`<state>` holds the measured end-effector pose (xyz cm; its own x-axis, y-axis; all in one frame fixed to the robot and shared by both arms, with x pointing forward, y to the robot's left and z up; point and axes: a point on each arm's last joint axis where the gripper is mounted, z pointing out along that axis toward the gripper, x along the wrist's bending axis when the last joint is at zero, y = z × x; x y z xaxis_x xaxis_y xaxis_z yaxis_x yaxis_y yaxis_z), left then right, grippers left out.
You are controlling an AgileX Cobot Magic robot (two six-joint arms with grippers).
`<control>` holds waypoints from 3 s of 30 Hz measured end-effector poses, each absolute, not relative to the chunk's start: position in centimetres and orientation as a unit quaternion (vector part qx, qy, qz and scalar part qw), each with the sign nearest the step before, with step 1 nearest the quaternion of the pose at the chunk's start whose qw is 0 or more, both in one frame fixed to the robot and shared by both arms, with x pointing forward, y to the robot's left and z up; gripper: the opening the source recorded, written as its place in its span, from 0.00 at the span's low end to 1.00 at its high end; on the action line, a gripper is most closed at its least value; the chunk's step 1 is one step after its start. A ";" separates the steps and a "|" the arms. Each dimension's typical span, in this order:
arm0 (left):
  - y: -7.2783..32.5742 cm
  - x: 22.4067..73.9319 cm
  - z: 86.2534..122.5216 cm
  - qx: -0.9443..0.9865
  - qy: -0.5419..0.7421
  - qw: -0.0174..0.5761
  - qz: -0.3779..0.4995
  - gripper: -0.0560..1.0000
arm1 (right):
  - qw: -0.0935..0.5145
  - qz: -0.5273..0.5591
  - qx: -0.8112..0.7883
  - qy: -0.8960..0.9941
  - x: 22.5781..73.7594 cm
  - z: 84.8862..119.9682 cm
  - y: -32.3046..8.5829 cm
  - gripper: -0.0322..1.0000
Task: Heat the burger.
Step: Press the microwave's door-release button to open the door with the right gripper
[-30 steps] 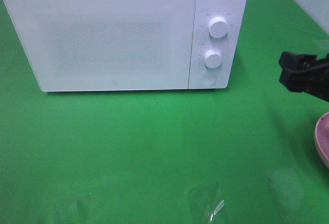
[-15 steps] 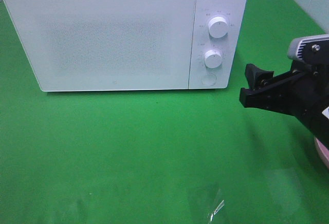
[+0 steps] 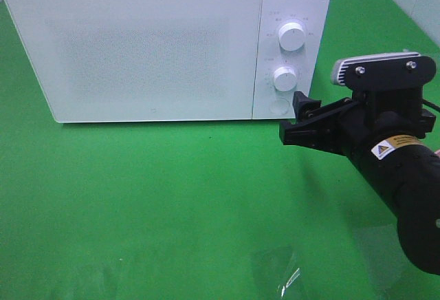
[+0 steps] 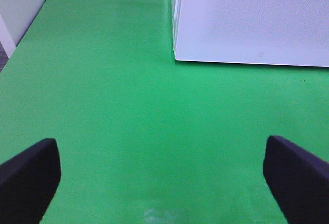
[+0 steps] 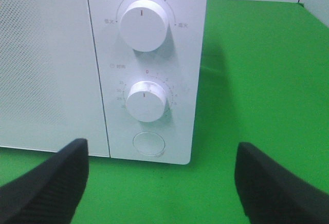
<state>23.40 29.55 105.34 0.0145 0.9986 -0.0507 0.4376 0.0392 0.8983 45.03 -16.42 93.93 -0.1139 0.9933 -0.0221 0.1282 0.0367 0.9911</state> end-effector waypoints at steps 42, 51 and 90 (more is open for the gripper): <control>29.6 23.4 105.3 0.594 0.604 0.393 0.357 0.99 | -0.025 0.586 0.805 0.088 46.4 91.2 -15.0 0.03; 29.6 23.4 105.3 0.594 0.604 0.393 0.357 0.99 | -0.055 0.576 0.811 0.088 49.6 90.3 -14.8 0.03; 29.6 23.4 105.3 0.594 0.604 0.393 0.357 0.99 | -0.046 0.555 0.828 0.062 57.8 85.5 -14.0 0.03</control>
<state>23.40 29.55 105.34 0.0145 0.9986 -0.0507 0.4376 0.0392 0.8983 57.75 -13.97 85.45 0.3754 0.0511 0.9254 0.1529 -0.9882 -0.0074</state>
